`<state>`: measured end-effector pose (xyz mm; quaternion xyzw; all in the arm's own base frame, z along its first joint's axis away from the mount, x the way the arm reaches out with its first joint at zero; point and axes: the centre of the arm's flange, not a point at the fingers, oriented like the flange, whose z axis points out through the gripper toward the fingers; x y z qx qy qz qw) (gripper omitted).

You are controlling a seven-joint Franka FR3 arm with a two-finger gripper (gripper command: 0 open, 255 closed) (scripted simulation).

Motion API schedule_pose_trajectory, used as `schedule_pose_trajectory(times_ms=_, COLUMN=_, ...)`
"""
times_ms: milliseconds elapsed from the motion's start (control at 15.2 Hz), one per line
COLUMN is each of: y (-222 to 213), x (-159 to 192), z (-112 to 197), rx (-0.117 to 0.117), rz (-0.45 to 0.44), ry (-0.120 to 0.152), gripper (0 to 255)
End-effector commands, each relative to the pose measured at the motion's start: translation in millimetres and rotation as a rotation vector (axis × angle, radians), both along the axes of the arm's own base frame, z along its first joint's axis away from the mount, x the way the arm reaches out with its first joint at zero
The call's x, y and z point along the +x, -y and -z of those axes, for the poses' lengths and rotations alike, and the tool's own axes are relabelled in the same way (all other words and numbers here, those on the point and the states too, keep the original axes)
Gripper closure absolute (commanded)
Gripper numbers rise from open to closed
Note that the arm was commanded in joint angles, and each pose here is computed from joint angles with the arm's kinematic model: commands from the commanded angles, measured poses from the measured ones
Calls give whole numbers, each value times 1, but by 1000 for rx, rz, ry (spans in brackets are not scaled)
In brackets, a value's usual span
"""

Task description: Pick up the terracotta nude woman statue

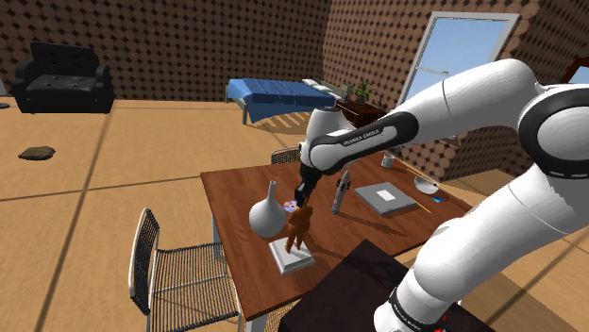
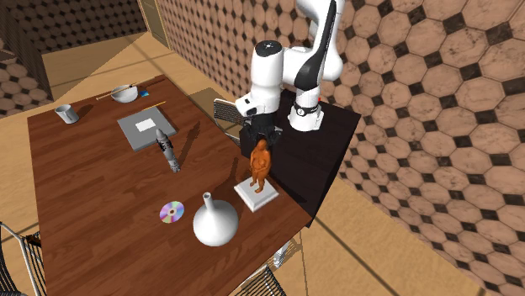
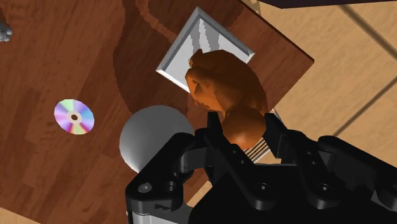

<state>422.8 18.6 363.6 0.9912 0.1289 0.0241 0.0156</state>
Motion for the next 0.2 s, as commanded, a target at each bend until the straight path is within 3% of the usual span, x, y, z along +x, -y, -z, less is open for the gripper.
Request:
schedule_pose_trajectory(times_ms=0, y=0, x=0, z=-13, rx=0, rz=0, ry=1, gripper=255)
schedule_pose_trajectory(times_ms=132, y=0, x=0, z=-14, rx=0, rz=0, ry=1, gripper=255)
